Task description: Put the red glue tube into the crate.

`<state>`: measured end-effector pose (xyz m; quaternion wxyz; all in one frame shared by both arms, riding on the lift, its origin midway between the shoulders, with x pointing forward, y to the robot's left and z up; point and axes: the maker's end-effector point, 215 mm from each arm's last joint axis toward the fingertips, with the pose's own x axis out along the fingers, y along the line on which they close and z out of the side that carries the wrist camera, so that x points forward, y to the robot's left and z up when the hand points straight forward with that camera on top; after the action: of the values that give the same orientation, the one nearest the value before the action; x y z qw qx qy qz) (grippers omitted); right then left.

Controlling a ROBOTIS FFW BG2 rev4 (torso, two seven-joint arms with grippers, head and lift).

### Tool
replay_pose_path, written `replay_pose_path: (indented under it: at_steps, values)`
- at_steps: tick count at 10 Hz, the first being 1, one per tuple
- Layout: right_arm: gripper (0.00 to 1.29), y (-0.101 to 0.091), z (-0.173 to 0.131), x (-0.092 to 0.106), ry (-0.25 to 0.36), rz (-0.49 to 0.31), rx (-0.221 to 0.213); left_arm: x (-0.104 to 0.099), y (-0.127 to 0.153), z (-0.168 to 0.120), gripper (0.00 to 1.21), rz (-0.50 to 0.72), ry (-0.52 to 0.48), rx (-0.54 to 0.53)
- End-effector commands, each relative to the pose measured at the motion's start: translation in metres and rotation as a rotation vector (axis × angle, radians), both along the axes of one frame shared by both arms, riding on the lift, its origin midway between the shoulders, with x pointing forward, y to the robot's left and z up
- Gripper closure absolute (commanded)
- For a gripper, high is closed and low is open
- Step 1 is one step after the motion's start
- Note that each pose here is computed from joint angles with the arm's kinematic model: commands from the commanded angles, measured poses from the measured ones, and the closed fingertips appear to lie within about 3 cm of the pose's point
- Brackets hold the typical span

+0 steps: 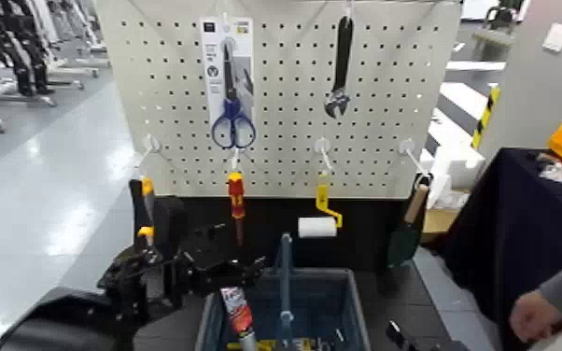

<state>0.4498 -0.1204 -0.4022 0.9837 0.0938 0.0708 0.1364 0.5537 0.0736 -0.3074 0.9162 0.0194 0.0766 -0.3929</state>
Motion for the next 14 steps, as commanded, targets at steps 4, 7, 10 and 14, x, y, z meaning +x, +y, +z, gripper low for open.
replay_pose_path:
  at_steps: [4,7,10,14]
  values:
    - [0.14,-0.012,0.002,-0.006,-0.014,-0.048,-0.012,-0.033,0.076,-0.014,0.02,0.403,-0.113,-0.073]
    - [0.14,-0.021,0.005,-0.009,-0.030,-0.084,-0.032,-0.061,0.106,-0.043,0.03,0.529,-0.115,-0.039]
    - [0.13,-0.034,0.008,-0.016,-0.048,-0.130,-0.078,-0.077,0.119,-0.061,0.05,0.574,-0.106,-0.014]
    - [0.13,-0.042,0.010,-0.021,-0.053,-0.173,-0.099,-0.089,0.115,-0.075,0.07,0.590,-0.076,-0.017]
